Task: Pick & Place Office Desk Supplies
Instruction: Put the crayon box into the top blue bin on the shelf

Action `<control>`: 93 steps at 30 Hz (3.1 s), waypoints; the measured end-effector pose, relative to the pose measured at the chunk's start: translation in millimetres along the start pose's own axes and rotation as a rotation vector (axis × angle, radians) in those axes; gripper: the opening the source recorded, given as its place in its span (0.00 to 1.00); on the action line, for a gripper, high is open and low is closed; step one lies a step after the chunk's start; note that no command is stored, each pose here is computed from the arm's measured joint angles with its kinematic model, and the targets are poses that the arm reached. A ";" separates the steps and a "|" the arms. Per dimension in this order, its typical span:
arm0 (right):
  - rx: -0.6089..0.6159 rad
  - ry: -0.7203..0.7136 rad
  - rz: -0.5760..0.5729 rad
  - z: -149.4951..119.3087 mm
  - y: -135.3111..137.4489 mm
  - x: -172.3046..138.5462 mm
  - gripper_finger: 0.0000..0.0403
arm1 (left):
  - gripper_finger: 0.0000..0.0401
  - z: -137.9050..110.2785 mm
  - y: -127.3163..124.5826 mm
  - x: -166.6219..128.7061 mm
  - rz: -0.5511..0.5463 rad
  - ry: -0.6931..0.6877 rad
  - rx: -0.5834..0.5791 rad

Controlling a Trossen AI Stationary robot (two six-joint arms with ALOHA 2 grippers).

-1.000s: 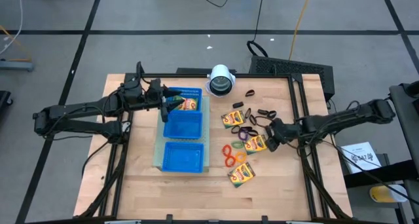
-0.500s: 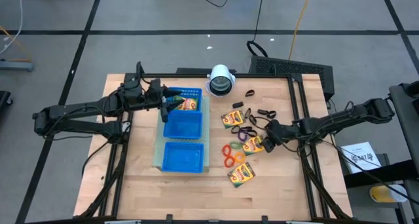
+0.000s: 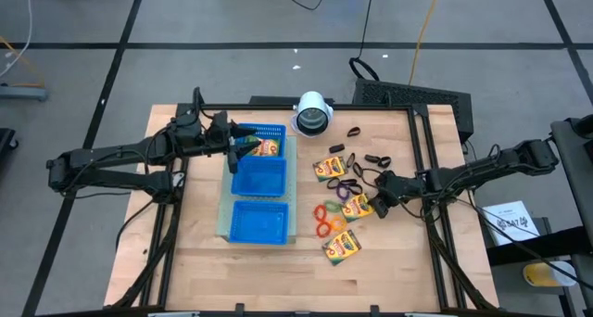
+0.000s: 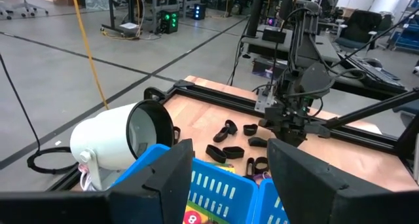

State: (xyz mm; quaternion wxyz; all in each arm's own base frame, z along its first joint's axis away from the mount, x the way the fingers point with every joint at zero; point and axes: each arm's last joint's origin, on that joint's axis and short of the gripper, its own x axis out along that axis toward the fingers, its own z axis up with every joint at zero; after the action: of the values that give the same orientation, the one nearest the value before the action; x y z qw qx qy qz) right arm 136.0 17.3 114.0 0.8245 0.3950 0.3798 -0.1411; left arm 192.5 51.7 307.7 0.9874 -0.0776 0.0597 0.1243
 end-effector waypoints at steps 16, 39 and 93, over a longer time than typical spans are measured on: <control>-0.255 -0.457 0.439 31.9 42.8 -29.1 0.00 | 0.52 5.1 0.0 -0.1 0.016 -0.056 -0.064; -0.731 -0.638 0.587 86.9 127.2 -100.2 0.00 | 0.52 52.4 -49.6 100.9 -0.435 0.090 0.081; -0.884 -0.656 0.614 124.9 167.5 -100.9 0.00 | 0.08 21.5 -91.2 153.0 -0.643 0.089 0.269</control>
State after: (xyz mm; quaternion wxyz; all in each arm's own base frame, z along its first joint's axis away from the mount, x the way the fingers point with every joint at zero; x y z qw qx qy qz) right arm 221.7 24.2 329.5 0.9864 0.0443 -0.0014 0.1585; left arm 365.1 4.2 320.5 0.9739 0.0331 0.0910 -0.2054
